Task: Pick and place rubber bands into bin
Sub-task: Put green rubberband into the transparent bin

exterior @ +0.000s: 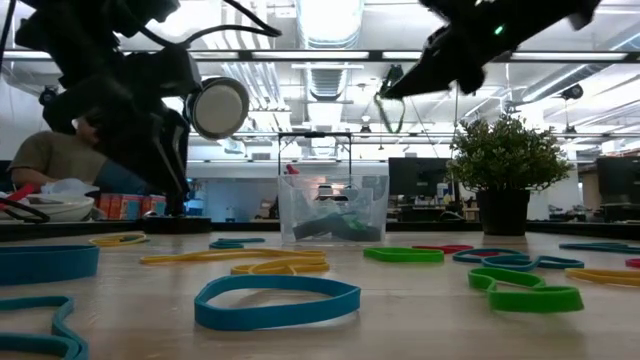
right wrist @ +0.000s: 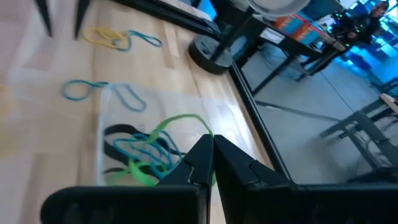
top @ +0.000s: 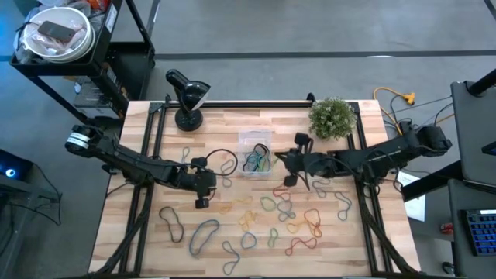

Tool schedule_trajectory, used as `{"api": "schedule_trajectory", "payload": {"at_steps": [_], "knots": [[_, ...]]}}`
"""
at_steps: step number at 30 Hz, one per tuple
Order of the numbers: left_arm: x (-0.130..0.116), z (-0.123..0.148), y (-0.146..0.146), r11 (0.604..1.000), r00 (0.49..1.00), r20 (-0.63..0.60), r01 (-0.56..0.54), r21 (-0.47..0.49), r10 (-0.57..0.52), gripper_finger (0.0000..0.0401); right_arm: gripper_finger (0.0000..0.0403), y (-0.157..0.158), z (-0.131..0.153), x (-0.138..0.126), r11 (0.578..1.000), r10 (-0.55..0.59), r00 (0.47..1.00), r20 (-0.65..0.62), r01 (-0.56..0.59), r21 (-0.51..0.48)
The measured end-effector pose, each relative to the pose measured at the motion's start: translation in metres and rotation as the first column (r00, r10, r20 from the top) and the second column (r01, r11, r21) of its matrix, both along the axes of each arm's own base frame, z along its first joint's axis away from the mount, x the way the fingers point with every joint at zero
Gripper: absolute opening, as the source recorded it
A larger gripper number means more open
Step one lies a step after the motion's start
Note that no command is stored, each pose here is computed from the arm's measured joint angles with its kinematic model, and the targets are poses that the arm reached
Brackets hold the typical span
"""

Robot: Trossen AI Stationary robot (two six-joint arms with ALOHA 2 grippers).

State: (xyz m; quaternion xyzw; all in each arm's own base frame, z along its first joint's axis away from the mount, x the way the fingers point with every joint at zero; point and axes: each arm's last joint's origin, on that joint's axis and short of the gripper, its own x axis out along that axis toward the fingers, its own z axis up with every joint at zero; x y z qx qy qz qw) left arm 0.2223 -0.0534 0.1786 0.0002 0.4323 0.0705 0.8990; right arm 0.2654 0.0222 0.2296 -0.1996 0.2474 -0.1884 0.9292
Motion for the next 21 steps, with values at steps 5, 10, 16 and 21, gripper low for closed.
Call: {"api": "schedule_trajectory", "payload": {"at_steps": [5,10,16,21], "knots": [[0.001,0.001,0.0,1.0,1.0,0.018,0.001,-0.004,-0.001,0.0112,0.0009,-0.015,-0.011,0.015,1.0,0.02,1.0,-0.001,-0.02,-0.005],[0.006,0.002,-0.002,1.0,0.996,0.079,0.027,0.002,-0.027,0.0112,0.0009,-0.025,-0.025,0.031,1.0,0.019,1.0,-0.014,-0.019,-0.014],[0.014,-0.009,-0.004,0.987,0.986,0.097,0.128,0.093,-0.137,0.0112,0.0009,-0.037,-0.032,0.056,0.999,-0.012,0.999,-0.046,0.01,-0.031],[0.019,-0.028,-0.003,0.965,0.987,0.003,0.158,0.208,-0.162,0.0112,0.0009,-0.045,-0.031,0.077,0.999,-0.029,0.997,-0.067,0.026,-0.044]]}}
